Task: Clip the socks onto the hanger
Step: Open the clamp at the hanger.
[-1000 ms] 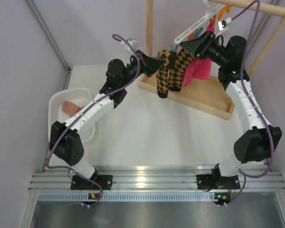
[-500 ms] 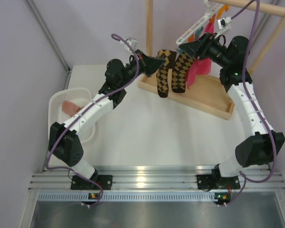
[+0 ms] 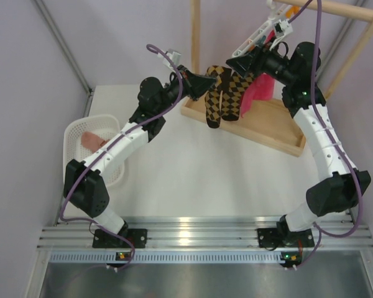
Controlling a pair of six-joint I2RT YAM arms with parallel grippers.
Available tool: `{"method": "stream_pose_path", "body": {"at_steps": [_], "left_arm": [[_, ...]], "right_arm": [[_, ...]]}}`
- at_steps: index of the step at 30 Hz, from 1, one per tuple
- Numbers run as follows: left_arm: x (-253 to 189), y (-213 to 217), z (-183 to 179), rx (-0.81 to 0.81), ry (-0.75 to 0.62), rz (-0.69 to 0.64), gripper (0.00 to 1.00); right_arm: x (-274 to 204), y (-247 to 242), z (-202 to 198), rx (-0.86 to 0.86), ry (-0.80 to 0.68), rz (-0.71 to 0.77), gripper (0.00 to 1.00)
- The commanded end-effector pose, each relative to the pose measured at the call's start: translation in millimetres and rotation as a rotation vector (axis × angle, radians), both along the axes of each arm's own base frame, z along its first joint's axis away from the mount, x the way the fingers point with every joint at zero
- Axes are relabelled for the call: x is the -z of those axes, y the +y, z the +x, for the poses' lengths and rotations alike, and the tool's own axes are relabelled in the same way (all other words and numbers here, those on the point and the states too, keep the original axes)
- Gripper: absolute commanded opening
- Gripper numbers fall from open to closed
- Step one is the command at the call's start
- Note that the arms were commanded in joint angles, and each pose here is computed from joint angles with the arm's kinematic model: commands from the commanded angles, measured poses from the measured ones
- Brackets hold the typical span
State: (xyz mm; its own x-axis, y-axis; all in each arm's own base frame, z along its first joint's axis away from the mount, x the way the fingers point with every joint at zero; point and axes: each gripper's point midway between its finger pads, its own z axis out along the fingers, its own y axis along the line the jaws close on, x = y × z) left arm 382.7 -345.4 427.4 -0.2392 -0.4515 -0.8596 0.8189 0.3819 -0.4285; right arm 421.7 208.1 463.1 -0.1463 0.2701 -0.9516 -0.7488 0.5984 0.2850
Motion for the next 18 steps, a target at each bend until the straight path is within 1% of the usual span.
{"method": "stream_pose_path", "body": {"at_steps": [1,5,7,15,16,18], "left_arm": [[-30.3,3.8,-4.2,-0.001,-0.088,-0.036,0.00],[-30.7,3.5,-4.1,0.001,-0.087,-0.037,0.00],[-30.1,3.8,-3.3,-0.003,-0.085,-0.037,0.00],[-31.9,4.2,-4.6,-0.002,-0.088,-0.040,0.00],[-31.9,4.2,-4.0,-0.003,-0.089,-0.040,0.00],[-32.7,4.4,-4.5,-0.003,-0.089,-0.041,0.00]], "right_arm": [[-18.0,7.1,-4.5,-0.013,-0.094,-0.048,0.72],[-13.8,10.2,-4.7,-0.017,-0.091,-0.082,0.70],[-13.8,10.5,-5.8,-0.015,-0.097,-0.092,0.68],[-12.2,11.6,-6.1,-0.013,-0.102,-0.111,0.66],[-10.6,11.3,-5.5,-0.011,-0.098,-0.115,0.65],[-10.1,8.8,-2.1,0.008,-0.095,-0.118,0.58]]}}
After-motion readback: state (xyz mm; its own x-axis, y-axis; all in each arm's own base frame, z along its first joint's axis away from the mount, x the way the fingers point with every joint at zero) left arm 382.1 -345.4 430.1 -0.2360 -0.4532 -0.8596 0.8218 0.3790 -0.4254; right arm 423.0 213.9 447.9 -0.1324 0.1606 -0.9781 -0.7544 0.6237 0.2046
